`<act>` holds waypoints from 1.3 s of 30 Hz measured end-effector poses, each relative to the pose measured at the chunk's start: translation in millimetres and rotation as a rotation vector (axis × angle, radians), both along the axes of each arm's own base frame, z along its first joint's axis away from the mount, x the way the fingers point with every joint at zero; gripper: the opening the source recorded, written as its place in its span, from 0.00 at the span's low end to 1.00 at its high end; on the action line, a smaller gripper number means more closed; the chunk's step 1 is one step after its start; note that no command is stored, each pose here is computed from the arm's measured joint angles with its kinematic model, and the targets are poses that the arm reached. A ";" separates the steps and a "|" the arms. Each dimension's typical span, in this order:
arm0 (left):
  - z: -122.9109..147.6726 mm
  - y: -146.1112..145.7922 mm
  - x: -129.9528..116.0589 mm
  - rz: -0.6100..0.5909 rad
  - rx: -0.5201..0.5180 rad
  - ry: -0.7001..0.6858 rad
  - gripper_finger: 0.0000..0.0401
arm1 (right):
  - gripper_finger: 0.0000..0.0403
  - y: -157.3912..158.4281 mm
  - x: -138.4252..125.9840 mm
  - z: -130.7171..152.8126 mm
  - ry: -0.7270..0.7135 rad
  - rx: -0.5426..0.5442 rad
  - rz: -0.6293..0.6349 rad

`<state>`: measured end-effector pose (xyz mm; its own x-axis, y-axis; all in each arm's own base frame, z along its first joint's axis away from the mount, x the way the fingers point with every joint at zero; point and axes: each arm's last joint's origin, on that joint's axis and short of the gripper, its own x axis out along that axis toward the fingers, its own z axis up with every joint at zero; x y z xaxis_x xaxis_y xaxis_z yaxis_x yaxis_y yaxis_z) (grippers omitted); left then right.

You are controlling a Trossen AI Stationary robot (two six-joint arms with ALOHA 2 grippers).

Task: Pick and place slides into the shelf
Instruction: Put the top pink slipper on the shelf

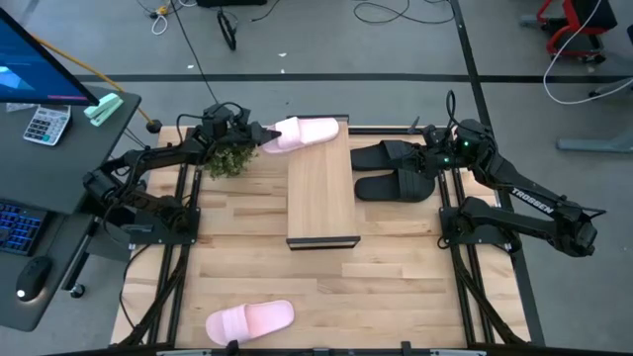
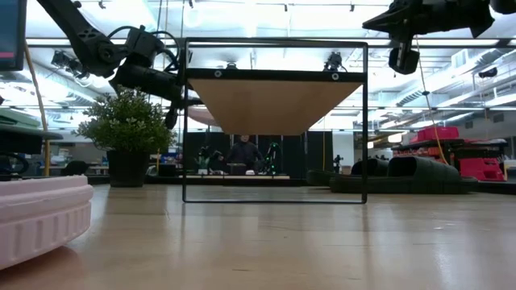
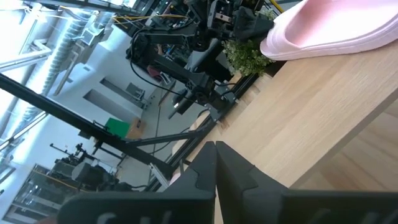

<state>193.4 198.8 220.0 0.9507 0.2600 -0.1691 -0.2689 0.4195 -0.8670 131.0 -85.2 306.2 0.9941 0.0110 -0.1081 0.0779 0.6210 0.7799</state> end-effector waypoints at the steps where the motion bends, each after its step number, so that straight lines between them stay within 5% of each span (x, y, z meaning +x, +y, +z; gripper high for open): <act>1: 0.0 0.0 0.0 0.000 0.000 0.000 0.20 | 0.02 0.0 0.0 0.0 0.000 0.000 0.000; 16: 2.4 0.6 0.3 0.012 0.037 -0.011 0.50 | 0.02 0.3 -0.4 -3.1 0.027 0.016 0.000; 39: 3.0 1.1 -0.8 -0.022 0.063 -0.014 0.54 | 0.02 0.3 -0.4 -3.1 0.027 0.003 0.002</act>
<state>192.6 199.9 223.0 0.9585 0.2485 -0.1397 -0.2469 0.4786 -0.8426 130.6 -85.0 303.1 0.9908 0.0138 -0.1343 0.0971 0.6188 0.7796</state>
